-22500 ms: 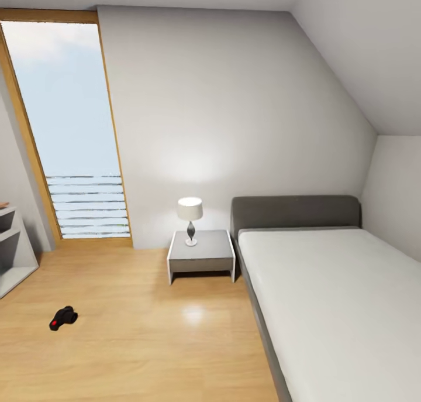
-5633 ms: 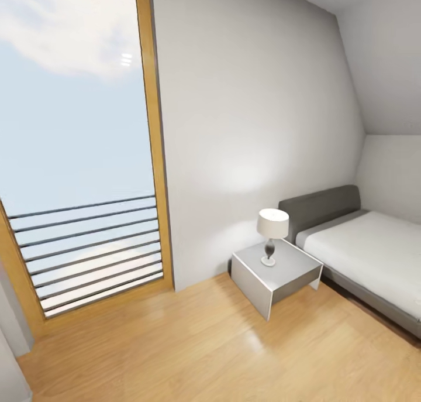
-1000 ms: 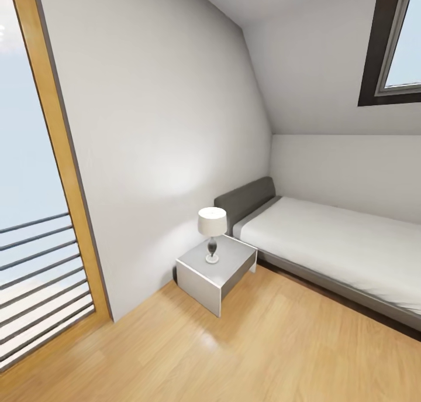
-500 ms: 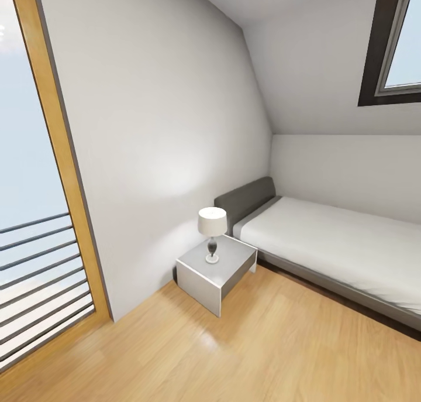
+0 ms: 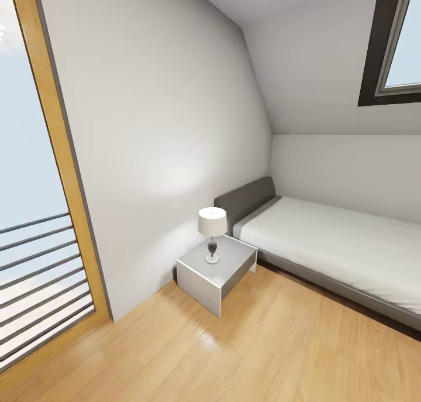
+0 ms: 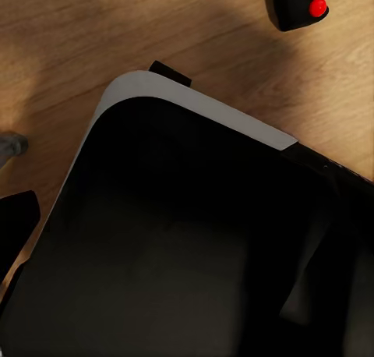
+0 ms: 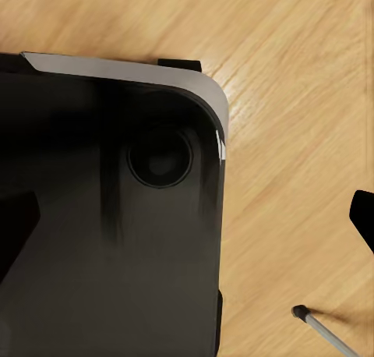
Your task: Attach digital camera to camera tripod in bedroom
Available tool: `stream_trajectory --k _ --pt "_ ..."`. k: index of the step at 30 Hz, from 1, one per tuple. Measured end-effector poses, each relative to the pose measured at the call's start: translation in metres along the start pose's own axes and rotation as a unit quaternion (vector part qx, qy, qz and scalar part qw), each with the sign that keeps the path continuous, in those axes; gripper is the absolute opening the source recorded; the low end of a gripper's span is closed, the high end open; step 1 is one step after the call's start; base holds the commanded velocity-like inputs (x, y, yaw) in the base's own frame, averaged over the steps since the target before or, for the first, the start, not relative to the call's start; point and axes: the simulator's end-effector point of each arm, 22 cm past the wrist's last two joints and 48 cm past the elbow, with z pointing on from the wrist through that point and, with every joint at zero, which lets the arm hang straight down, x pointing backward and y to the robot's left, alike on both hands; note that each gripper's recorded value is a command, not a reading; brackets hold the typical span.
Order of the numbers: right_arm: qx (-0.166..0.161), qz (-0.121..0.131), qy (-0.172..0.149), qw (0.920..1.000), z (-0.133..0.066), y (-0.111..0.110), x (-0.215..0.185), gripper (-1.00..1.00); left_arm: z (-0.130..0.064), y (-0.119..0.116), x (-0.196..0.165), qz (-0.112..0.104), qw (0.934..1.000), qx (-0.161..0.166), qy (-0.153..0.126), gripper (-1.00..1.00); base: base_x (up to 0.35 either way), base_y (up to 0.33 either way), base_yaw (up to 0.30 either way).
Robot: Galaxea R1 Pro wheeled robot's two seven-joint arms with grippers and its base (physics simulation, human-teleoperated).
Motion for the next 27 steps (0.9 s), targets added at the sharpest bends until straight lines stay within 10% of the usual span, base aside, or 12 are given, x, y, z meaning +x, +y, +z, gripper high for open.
stream_trajectory --k 27 --pt "-0.006 0.002 -0.002 1.0 -0.0001 0.0075 -0.0009 1.0 0.0 0.001 0.0005 0.001 1.0 -0.001 0.001 1.0 0.0 0.0 -0.031"
